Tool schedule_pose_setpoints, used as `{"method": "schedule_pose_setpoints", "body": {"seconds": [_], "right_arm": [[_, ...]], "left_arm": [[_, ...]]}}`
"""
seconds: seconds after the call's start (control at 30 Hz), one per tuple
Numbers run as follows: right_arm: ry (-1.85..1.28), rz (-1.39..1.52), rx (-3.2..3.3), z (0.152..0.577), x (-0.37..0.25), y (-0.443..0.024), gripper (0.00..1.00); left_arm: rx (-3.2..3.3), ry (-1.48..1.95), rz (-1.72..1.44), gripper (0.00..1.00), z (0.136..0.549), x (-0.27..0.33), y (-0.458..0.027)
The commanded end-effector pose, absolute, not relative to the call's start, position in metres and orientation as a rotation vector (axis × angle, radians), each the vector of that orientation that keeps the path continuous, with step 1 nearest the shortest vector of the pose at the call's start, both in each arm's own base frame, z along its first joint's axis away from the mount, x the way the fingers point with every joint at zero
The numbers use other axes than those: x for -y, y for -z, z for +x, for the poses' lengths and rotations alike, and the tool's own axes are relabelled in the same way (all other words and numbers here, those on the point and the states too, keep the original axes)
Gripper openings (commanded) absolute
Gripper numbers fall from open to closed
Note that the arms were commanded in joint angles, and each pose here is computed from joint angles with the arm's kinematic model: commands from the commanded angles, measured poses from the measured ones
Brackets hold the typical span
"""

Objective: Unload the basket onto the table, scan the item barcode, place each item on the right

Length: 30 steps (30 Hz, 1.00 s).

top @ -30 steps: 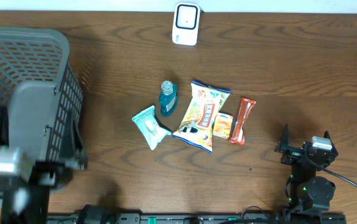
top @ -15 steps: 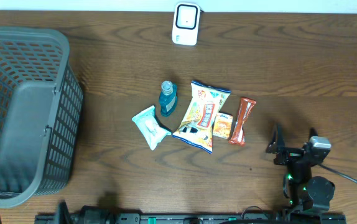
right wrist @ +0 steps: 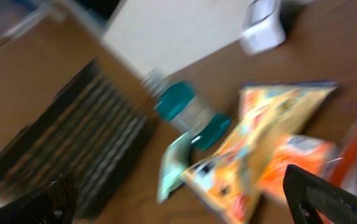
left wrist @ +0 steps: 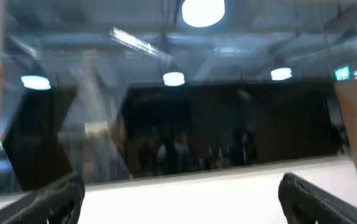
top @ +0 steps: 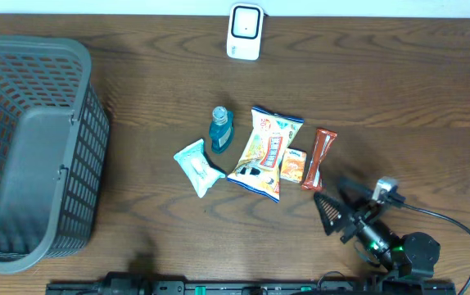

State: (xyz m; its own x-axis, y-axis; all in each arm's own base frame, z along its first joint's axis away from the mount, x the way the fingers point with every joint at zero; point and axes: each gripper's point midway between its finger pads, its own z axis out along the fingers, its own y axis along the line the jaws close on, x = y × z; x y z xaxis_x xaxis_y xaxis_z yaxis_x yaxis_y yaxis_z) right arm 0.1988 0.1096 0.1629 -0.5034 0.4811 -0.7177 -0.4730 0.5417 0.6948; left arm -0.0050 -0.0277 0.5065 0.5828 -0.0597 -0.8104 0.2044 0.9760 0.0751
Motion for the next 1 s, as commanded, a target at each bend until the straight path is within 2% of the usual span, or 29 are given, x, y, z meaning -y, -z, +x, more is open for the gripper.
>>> {"method": "schedule_pose_setpoints", "body": {"seconds": [0.0,0.2,0.3,0.43,0.73,0.97], "right_arm": [[-1.339,-0.1,-1.789,0.175,-0.13,-0.163,0.99],[-1.361,-0.097,-1.795,0.173,-0.131,-0.163,0.99],[-1.342,-0.221,-1.775,0.165,-0.137,-0.163,0.99],[-1.352,-0.203,-1.802,0.165,-0.137,-0.157,0.99],[-1.314,-0.11,-1.792,0.175,-0.129,-0.164,0.99],[-1.179,0.02,-1.821,0.193,-0.112,-0.186,0.99]], "left_arm": [[-0.854,0.093,0.072,0.99,-0.017,0.009,-0.525],[-0.76,0.077,0.036,0.99,-0.027,0.002,-0.542],[-0.781,0.063,-0.013,0.99,-0.017,-0.006,-0.539],[-0.806,0.063,-0.016,0.99,-0.002,-0.005,-0.53],[-0.915,0.082,-0.024,0.99,0.076,-0.001,-0.483],[-1.037,0.241,-0.116,0.99,0.128,0.002,-0.434]]}}
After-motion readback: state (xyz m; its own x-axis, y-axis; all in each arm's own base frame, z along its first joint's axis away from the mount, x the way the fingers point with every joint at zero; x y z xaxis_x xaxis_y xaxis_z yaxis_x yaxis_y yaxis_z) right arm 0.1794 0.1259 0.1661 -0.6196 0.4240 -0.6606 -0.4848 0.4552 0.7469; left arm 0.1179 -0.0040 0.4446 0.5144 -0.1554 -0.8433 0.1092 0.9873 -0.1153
